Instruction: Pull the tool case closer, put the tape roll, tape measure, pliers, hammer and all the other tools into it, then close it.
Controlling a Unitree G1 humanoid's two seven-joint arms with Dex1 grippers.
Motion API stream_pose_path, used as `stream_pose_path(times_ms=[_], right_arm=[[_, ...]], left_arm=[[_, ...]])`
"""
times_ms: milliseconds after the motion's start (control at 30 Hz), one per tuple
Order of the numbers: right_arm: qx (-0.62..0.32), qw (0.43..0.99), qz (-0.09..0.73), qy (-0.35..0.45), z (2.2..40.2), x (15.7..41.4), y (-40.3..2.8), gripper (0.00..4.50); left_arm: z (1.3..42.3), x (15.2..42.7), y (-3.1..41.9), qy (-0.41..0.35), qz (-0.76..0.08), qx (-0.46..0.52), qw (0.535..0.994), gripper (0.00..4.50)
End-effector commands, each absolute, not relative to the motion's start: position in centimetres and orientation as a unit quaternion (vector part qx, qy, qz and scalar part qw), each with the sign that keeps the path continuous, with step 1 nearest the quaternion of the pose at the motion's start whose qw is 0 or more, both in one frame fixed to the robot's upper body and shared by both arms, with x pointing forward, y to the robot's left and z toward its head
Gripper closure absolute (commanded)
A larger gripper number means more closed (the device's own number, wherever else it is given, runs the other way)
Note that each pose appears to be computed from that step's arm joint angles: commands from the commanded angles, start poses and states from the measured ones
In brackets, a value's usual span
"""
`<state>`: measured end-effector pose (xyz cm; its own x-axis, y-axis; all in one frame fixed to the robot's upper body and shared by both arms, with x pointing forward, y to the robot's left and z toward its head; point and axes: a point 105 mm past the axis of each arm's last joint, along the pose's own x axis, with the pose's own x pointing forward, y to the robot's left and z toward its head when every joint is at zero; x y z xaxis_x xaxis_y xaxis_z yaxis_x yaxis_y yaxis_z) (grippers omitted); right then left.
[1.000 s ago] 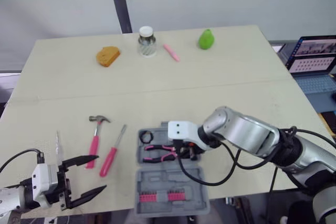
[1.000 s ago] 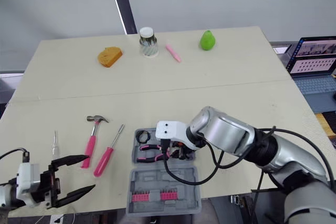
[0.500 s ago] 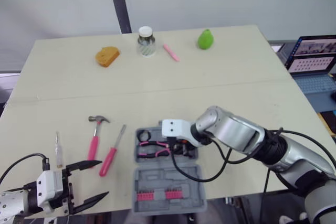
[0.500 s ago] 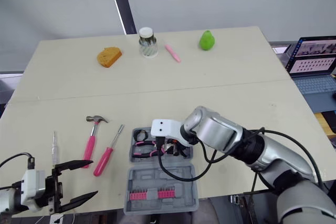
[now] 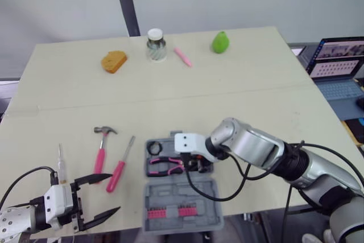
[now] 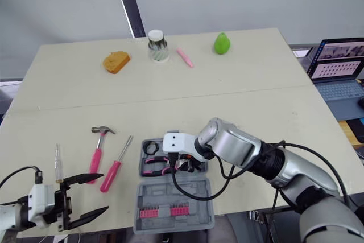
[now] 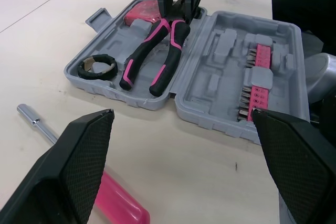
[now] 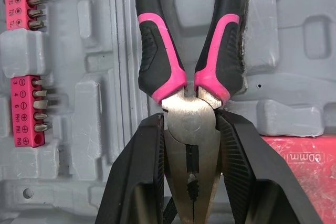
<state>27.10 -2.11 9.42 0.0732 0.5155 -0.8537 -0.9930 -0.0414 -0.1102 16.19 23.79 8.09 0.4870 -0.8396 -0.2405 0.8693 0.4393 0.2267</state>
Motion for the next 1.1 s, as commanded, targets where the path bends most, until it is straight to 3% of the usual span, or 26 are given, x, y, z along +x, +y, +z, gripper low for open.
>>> stream_pose_path(times_ms=[33, 833, 867, 1033, 1100], right_arm=[[-0.388, 0.629, 0.616, 0.271, 10.7, 27.3, -1.1, 3.55], [-0.387, 0.617, 0.632, 0.265, 9.9, 27.5, -0.8, 3.55], [-0.386, 0.617, 0.633, 0.265, 9.9, 27.4, -0.8, 2.5], [-0.371, 0.622, 0.641, 0.253, 10.9, 27.1, -0.7, 0.16], [-0.361, 0.628, 0.644, 0.246, 12.0, 26.9, -1.0, 0.16]], left_arm=[[8.5, 16.0, 23.2, 0.037, -0.509, 0.164, 0.844, 0.0], [8.6, 15.6, 22.5, 0.037, -0.501, 0.16, 0.85, 0.0], [8.6, 15.6, 22.5, 0.037, -0.501, 0.16, 0.849, 0.0], [8.7, 15.7, 22.2, 0.036, -0.507, 0.159, 0.847, 0.0], [8.7, 15.8, 22.1, 0.035, -0.509, 0.158, 0.846, 0.0]])
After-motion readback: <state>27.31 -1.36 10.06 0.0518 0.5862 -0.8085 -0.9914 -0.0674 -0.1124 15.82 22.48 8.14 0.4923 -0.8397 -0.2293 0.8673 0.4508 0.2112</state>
